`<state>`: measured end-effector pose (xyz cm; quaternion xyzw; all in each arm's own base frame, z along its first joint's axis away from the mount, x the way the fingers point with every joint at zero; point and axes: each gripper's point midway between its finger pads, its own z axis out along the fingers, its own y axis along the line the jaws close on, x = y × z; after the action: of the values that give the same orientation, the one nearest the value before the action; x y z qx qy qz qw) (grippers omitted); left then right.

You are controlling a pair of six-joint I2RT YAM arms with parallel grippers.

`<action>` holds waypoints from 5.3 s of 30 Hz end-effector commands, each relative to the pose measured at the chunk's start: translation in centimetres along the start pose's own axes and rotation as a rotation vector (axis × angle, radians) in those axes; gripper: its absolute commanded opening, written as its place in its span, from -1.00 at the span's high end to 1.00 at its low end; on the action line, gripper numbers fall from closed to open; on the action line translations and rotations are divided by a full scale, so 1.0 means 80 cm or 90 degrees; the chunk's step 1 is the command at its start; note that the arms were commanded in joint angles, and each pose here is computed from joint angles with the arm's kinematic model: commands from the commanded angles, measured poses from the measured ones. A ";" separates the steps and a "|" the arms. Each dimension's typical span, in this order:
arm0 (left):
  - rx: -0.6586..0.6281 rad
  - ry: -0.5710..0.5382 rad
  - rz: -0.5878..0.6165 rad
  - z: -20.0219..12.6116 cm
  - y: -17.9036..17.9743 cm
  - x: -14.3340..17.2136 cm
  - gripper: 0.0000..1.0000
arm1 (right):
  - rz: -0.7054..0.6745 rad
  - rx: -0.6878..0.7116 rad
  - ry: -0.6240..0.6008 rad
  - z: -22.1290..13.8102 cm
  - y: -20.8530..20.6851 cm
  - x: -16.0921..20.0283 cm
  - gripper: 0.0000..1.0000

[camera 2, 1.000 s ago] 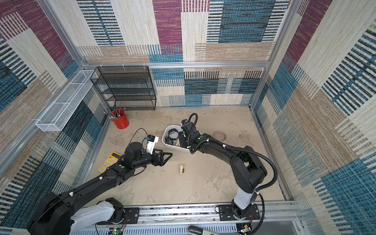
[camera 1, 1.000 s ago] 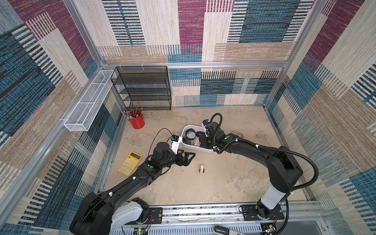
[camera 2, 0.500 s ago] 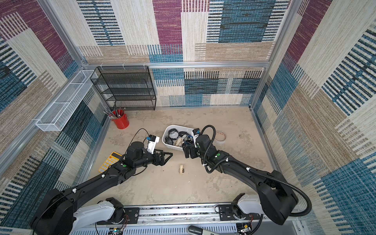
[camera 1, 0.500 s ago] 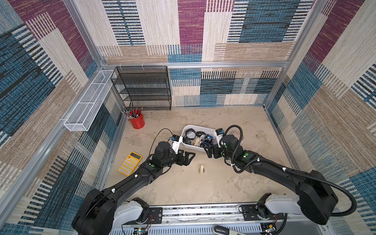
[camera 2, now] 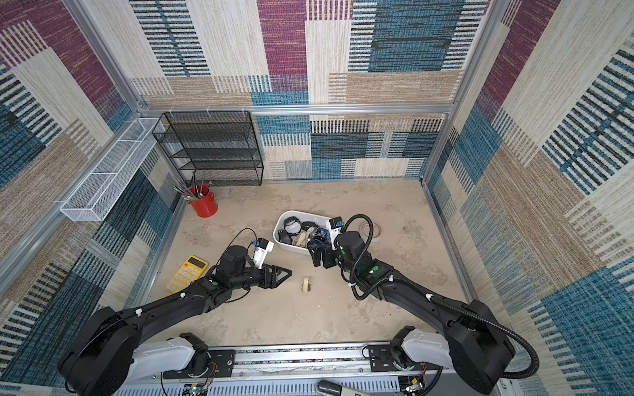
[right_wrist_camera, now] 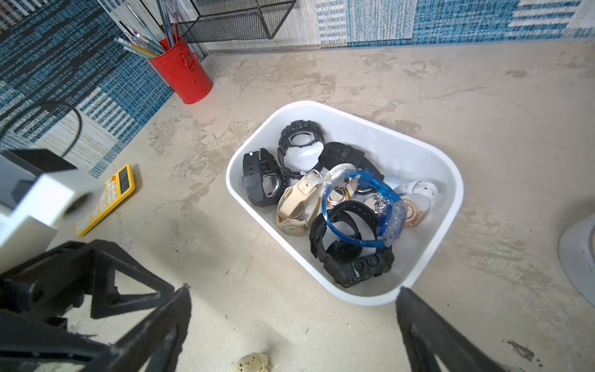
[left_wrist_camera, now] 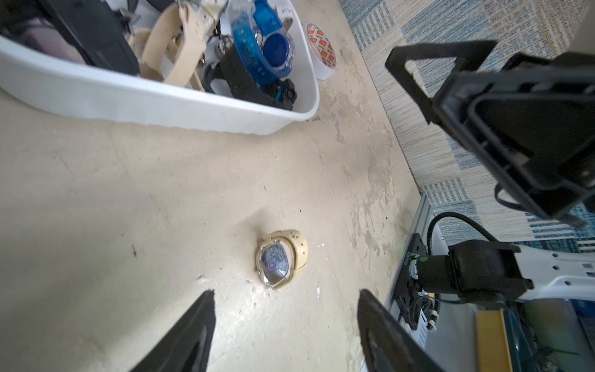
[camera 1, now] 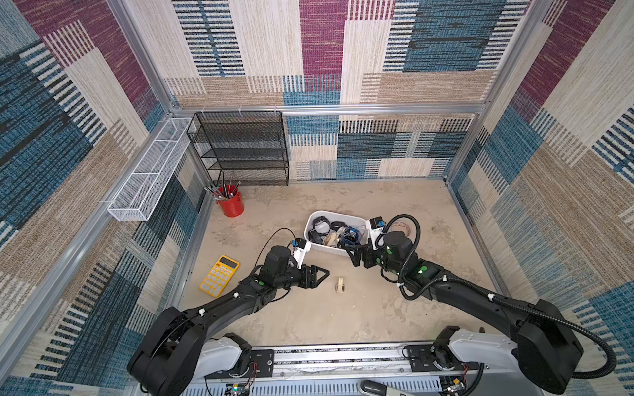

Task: Put the watch into the storage box
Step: Pick up the watch at the center of the board, then place the watch in the storage box, then reset both arms

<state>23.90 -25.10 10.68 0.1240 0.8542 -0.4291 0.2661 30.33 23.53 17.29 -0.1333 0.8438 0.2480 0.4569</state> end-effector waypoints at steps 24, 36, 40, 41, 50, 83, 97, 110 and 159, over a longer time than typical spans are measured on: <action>0.106 0.032 -0.068 0.081 -0.029 0.026 0.01 | 0.011 0.013 -0.029 -0.022 -0.008 0.000 -0.99; 0.116 0.056 -0.082 0.099 -0.029 0.037 0.24 | 0.010 0.023 -0.038 -0.028 -0.011 -0.002 -0.99; 0.119 0.055 -0.082 0.100 -0.032 0.035 0.48 | 0.010 0.026 -0.039 -0.029 -0.013 -0.001 -0.99; 0.119 0.054 -0.082 0.100 -0.033 0.034 0.54 | 0.010 0.025 -0.040 -0.029 -0.013 -0.001 -0.99; 0.116 0.055 -0.049 0.092 -0.047 0.021 1.00 | 0.010 0.022 -0.041 -0.030 -0.012 -0.002 -0.99; -0.276 0.048 0.253 0.035 -0.001 -0.114 1.00 | -0.024 -0.168 -0.021 -0.029 0.052 0.011 -0.99; -0.338 0.074 0.291 0.091 0.032 -0.172 1.00 | 0.020 -0.128 -0.018 -0.023 0.035 0.022 -0.99; -0.354 0.116 0.269 0.131 0.069 -0.170 1.00 | 0.024 -0.122 -0.023 -0.026 0.031 0.024 -0.99; -0.570 -0.482 0.287 -0.211 0.072 -0.125 -0.98 | -0.055 0.349 -0.311 -0.134 -0.132 -0.065 -0.99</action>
<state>28.92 -11.65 19.92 0.0688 0.7763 -0.0566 0.6240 29.86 13.20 22.02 -0.0249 0.7704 0.1218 0.6253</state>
